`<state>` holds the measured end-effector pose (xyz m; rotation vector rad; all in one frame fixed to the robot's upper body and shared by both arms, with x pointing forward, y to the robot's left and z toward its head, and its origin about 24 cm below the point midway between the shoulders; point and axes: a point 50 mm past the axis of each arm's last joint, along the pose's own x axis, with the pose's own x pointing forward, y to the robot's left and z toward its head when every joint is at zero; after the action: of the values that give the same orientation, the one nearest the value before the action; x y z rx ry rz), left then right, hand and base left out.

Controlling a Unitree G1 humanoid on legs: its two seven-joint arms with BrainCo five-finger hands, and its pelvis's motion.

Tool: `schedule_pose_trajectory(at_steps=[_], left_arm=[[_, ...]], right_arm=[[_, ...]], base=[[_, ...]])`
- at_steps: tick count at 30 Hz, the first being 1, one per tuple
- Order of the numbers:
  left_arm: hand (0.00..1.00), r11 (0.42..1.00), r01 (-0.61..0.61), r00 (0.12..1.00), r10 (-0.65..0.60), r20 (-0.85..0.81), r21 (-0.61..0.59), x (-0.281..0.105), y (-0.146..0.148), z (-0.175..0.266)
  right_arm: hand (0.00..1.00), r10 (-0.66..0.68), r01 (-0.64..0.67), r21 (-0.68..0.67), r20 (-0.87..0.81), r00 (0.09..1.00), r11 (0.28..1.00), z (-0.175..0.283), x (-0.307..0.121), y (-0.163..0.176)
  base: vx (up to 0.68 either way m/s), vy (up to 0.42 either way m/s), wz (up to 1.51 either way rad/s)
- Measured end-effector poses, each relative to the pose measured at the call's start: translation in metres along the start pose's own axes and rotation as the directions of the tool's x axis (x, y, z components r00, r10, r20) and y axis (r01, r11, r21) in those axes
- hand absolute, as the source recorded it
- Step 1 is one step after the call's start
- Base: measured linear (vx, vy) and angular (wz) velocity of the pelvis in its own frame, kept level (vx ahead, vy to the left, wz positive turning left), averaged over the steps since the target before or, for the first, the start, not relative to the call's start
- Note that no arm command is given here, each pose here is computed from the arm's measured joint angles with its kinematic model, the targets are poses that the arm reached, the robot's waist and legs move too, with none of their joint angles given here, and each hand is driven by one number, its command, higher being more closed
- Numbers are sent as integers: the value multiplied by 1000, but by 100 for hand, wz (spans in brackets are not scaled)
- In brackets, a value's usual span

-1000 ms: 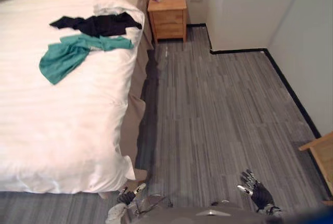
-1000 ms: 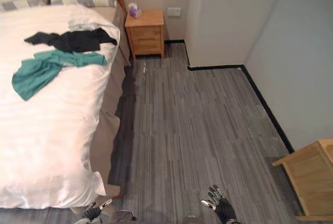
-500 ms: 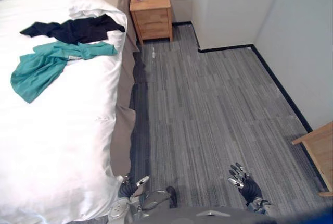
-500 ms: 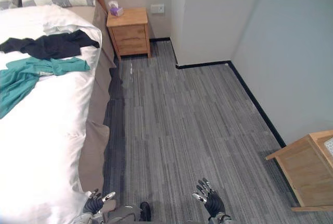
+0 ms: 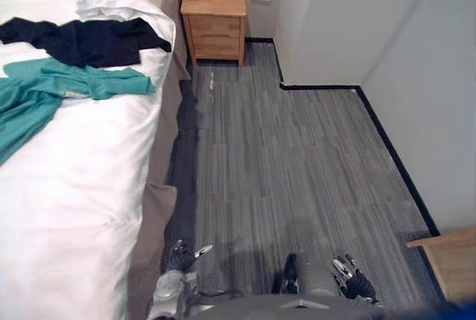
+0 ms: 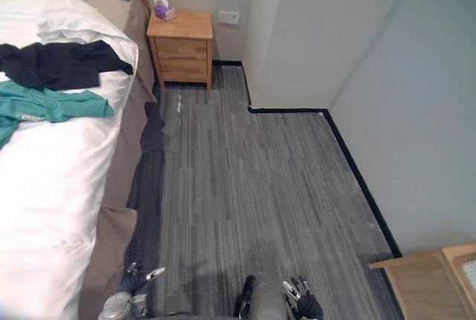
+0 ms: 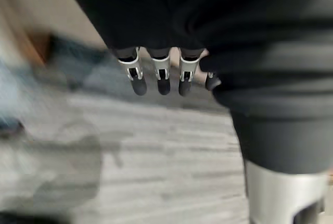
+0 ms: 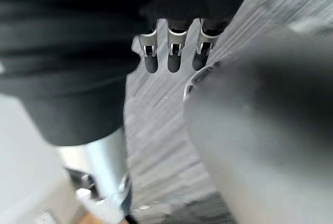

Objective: Tidy the bed and pick cloth on bed and put in laundry

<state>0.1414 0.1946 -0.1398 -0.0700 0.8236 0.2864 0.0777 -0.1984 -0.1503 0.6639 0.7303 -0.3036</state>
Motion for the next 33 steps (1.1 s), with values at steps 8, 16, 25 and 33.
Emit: schedule_pose_trajectory(at_steps=[8, 16, 25, 33], left_arm=[[0, 999, 43, 999, -43, 18, 4, -4, -28, -4], [0, 992, -109, 990, 114, 84, -62, -15, 4, -13], [0, 990, -107, 973, 124, 195, -97, -6, 8, 19], [0, 1000, -25, 974, 28, 227, -17, 2, -12, 37]], right_arm=[[0, 14, -13, -27, 57, 998, 1000, 11, 3, 3], [0, -1, 11, -118, 85, 996, 993, 9, -3, 0], [0, 44, -33, -88, 126, 991, 996, 17, 12, 23], [0, -21, 20, 28, 63, 998, 999, 1, 1, 7]], base=[[409, -276, 30], [304, -94, 1], [447, 210, -18], [389, 169, 8]])
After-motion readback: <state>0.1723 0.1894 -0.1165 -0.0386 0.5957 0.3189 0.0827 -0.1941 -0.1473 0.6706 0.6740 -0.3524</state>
